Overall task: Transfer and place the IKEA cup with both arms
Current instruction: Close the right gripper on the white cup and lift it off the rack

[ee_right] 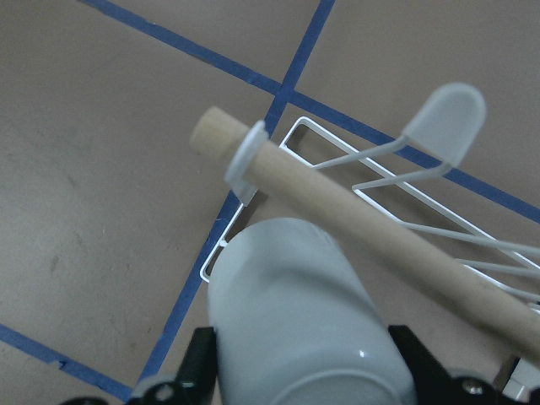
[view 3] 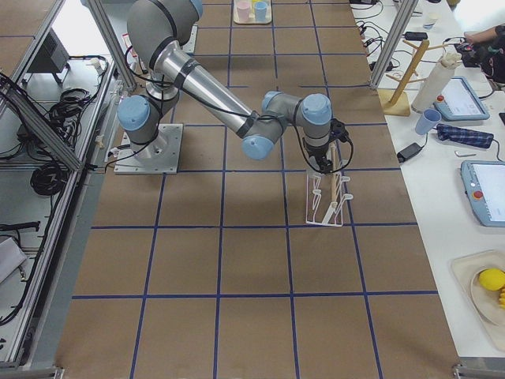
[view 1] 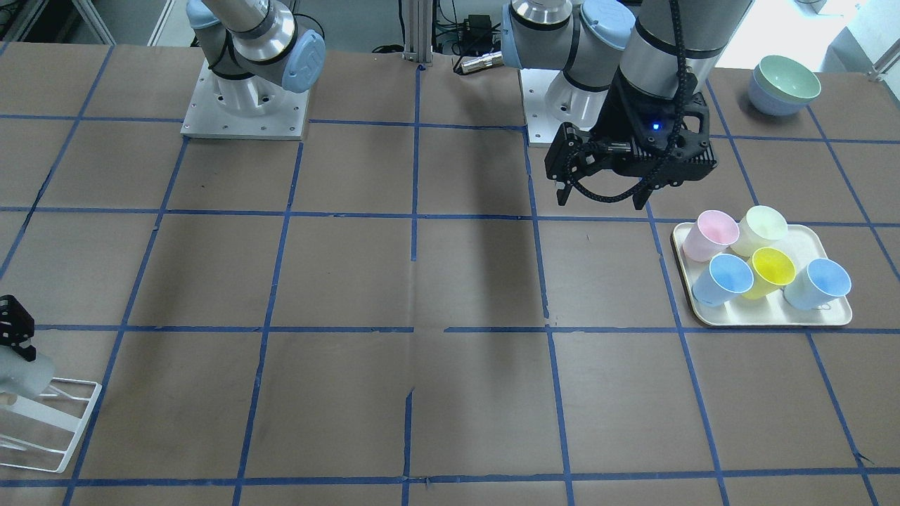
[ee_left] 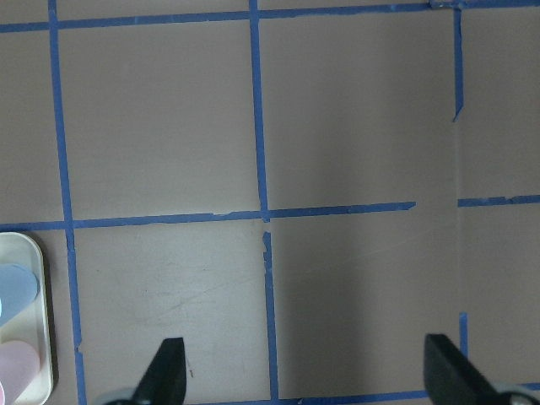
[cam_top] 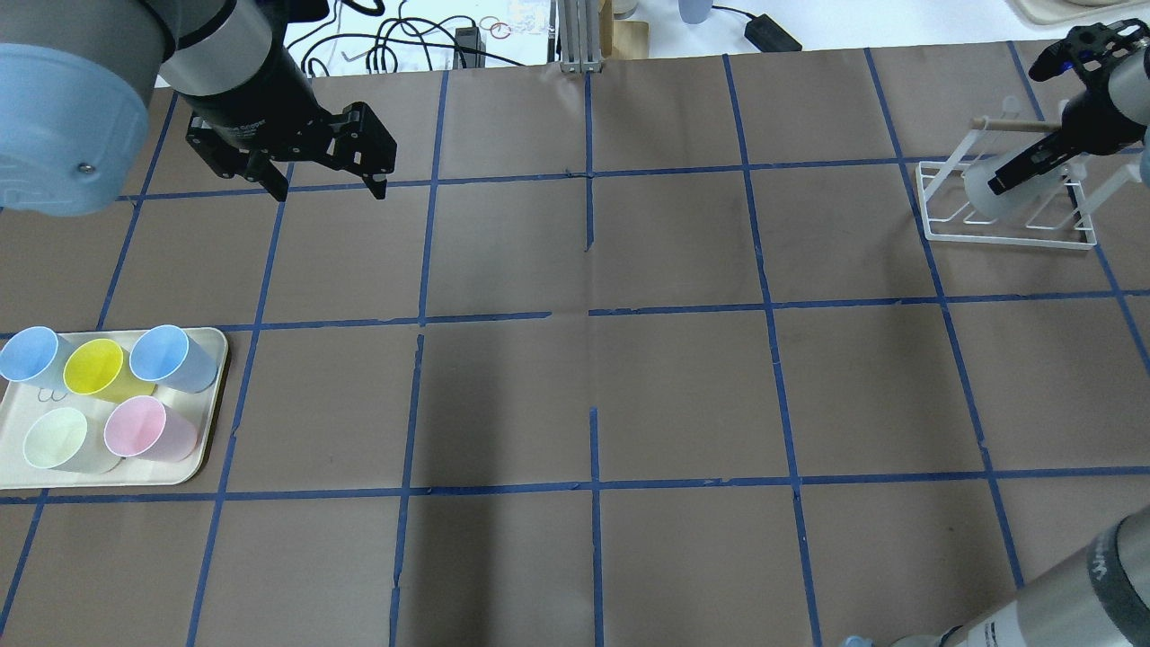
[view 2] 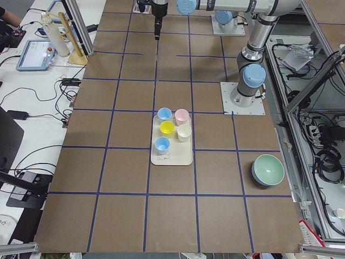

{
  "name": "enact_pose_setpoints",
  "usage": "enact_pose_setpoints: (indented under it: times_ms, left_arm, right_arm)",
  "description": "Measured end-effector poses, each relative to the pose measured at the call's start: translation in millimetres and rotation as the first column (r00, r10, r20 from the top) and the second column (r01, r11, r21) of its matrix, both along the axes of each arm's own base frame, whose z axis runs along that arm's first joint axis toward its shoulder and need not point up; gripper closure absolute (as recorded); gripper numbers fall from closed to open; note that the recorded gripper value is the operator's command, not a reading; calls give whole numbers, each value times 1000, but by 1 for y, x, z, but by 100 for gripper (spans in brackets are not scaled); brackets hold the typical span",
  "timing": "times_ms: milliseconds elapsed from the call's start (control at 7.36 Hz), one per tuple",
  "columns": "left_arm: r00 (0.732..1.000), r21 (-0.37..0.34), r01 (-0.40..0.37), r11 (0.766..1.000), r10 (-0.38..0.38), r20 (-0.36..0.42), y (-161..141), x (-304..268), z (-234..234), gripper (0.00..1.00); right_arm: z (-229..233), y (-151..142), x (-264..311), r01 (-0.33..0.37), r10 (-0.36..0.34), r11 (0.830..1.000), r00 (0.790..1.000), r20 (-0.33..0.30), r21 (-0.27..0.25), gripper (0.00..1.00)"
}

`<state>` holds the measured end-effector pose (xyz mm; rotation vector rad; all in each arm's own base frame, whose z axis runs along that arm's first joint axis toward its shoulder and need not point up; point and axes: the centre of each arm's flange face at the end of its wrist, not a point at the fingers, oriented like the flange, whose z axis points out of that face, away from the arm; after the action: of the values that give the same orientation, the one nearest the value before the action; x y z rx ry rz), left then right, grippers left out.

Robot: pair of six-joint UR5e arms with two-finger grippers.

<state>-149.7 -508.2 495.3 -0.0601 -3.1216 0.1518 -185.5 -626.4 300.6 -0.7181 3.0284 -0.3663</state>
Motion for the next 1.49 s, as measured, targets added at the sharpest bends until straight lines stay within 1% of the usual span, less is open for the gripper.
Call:
enact_pose_setpoints:
  times_ms: [408,815,1087,1495]
  left_arm:
    - [1000,0,0,1000,0,0,0,1,0,0]
    - [1000,-1,0,1000,0,0,0,1,1,0]
    - [1000,-3,-1,1000,1,0,0,2,1,0]
    - [1000,-3,-3,1000,3,-4,1,3,2,0]
  right_arm:
    - [9,0,0,0,0,1000,1000,-12,-8,55]
    - [31,9,4,-1,1,1000,1000,-16,1,55]
    - [39,11,4,-4,4,1000,1000,-29,4,55]
    - [69,26,9,-1,3,999,999,-41,36,55]
